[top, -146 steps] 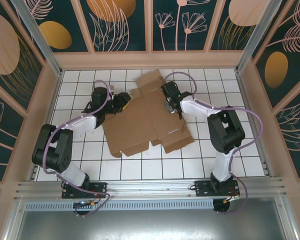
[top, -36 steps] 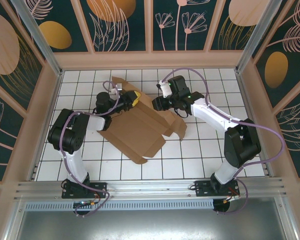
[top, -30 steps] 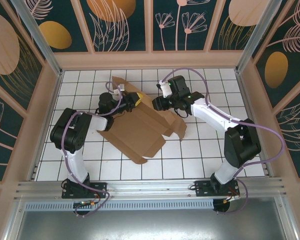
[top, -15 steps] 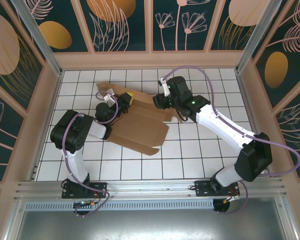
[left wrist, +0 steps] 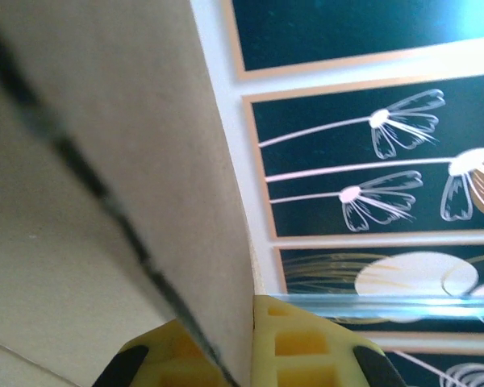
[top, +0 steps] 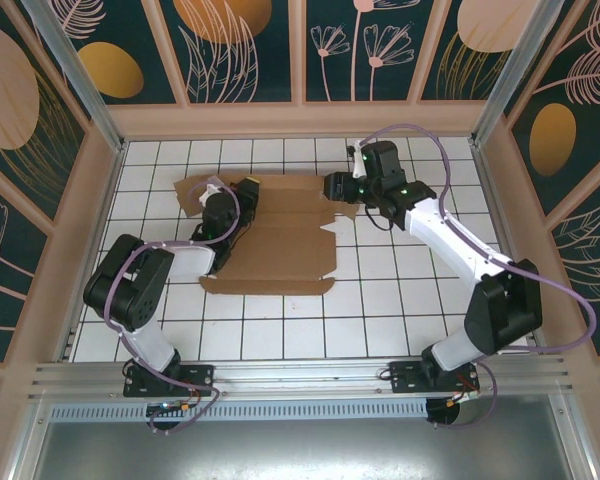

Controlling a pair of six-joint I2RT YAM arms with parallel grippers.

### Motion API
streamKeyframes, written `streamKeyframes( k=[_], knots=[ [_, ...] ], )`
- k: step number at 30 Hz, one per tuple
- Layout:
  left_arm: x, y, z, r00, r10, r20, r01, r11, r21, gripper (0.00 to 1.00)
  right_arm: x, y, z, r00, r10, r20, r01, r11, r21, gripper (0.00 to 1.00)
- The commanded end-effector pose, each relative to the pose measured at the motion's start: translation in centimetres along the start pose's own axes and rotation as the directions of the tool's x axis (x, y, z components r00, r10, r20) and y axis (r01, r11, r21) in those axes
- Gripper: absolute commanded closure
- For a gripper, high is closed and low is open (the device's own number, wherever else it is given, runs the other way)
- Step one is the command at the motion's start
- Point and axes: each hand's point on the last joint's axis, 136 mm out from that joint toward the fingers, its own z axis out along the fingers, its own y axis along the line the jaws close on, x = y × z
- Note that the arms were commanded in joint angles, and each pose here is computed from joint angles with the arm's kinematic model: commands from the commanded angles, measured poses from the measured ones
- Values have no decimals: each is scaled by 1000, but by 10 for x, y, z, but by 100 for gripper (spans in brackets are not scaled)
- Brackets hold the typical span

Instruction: Fold the paper box

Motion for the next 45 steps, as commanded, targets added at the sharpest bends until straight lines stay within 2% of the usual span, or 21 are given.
streamKeyframes(
  k=[1,5,14,25,29,35,37,40,43,45],
  knots=[
    [-3,31,-1,999,2,51,7,987,-163,100,-2,8,18,994,97,-57,-103,987,-125,36],
    [1,37,1,999,1,54,11,976,-217,100,-6,7,38,981,171,-95,-184,971,-152,35],
    [10,39,-4,1000,-7,18,10,984,-176,100,-24,4,53,956,277,-98,-294,920,-259,34],
    [14,36,-7,1000,-1,-3,1,990,-140,100,-18,16,75,928,337,-159,-372,866,-335,33],
    [16,35,-7,1000,-2,-12,0,990,-140,100,-15,32,80,912,357,-200,-409,819,-403,41],
    [16,38,-10,1000,-5,-7,4,989,-148,100,-16,27,76,900,396,-182,-435,798,-417,70],
    [16,40,-11,1000,-5,-5,4,988,-153,100,-13,20,76,905,390,-169,-426,819,-385,67],
    [14,43,-11,1000,-1,2,2,986,-165,100,-6,-4,73,941,325,-88,-337,916,-216,47],
    [12,46,-11,1000,16,10,-14,984,-179,100,4,-22,58,960,279,-21,-280,953,-115,45],
    [11,47,-12,1000,22,14,-19,983,-185,100,12,-29,48,966,257,16,-255,964,-80,46]
  ],
)
